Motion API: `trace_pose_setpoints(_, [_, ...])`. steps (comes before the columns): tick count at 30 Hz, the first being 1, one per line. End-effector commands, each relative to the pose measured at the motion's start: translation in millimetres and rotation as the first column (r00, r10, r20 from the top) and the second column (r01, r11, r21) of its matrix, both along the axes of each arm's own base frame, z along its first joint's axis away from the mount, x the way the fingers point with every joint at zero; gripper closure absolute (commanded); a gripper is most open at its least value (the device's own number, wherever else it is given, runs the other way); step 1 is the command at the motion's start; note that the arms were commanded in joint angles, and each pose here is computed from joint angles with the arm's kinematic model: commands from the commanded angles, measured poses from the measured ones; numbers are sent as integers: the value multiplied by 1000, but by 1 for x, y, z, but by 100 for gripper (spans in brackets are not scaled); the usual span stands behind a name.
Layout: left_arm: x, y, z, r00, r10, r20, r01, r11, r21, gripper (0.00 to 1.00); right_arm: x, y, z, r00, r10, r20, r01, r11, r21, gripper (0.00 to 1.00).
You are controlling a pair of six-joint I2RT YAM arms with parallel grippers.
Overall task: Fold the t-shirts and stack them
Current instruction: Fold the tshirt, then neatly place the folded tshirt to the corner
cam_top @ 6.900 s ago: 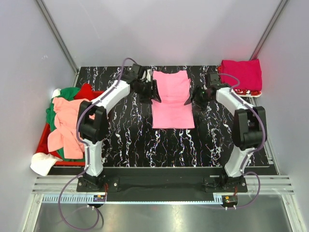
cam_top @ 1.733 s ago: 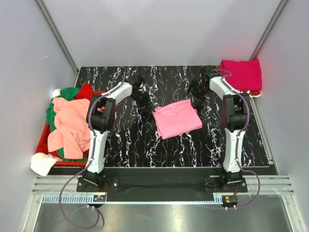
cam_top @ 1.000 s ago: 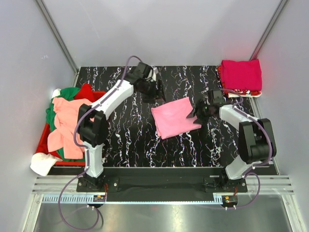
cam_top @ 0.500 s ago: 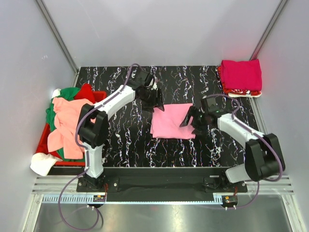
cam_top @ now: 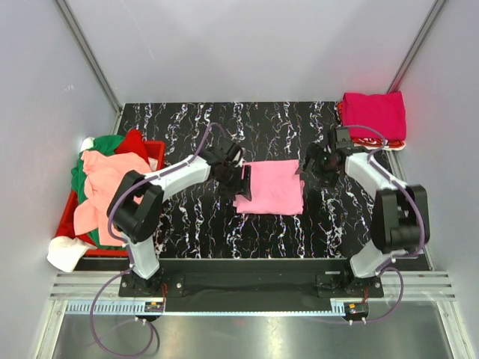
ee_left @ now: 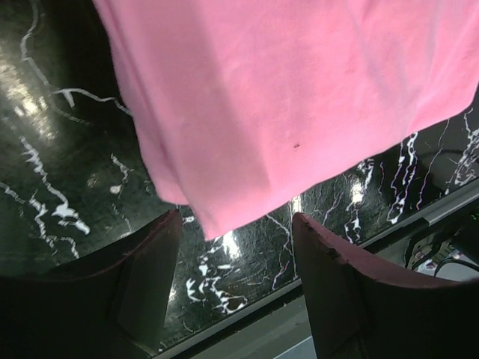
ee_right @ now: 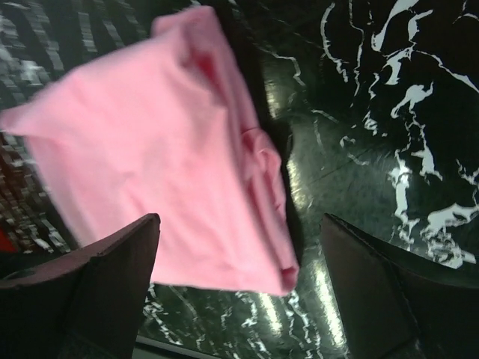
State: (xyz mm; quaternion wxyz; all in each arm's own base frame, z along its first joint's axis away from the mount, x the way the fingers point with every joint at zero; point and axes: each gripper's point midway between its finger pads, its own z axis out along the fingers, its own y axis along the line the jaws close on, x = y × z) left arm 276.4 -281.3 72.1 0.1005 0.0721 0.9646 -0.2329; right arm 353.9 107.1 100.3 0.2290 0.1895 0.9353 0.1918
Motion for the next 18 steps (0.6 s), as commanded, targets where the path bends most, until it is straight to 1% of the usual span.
trace_pose_setpoints(1, [17, -18, -1, 998, -9, 68, 11, 1000, -27, 35, 27, 4, -9, 997, 75, 30, -75, 997, -17, 6])
trace_pose_setpoints(3, [17, -12, -16, 999, -2, 50, 0, 1000, 27, 37, 36, 5, -27, 996, 86, 1, -86, 996, -16, 8])
trace_pose_setpoints(4, [18, -1, -26, 998, 18, 52, -22, 996, 86, 38, 41, 6, -31, 996, 87, 2, -87, 996, -12, 9])
trace_pose_setpoints(7, [11, 17, -46, 999, 22, 42, -29, 986, 164, 40, 51, 16, -52, 993, 112, -21, -112, 993, 31, 11])
trace_pose_setpoints(9, [8, 24, -56, 999, 22, 35, -29, 980, 196, 41, 54, 20, -68, 992, 116, -49, -114, 992, 57, 13])
trace_pose_setpoints(10, [5, 28, -60, 999, 22, 30, -28, 977, 211, 41, 58, 22, -71, 992, 120, -42, -117, 991, 66, 14])
trace_pose_setpoints(15, [9, 36, -58, 998, 1, 56, -14, 969, 245, 41, 59, 36, -92, 991, 121, -61, -111, 982, 150, 20])
trace_pose_setpoints(16, [14, 40, -56, 998, 7, 63, -23, 965, 261, 41, 62, 38, -94, 991, 123, -50, -113, 980, 162, 24])
trace_pose_setpoints(18, [19, 46, -59, 999, 4, 53, -18, 962, 271, 41, 57, 43, -101, 990, 121, -71, -104, 974, 201, 28])
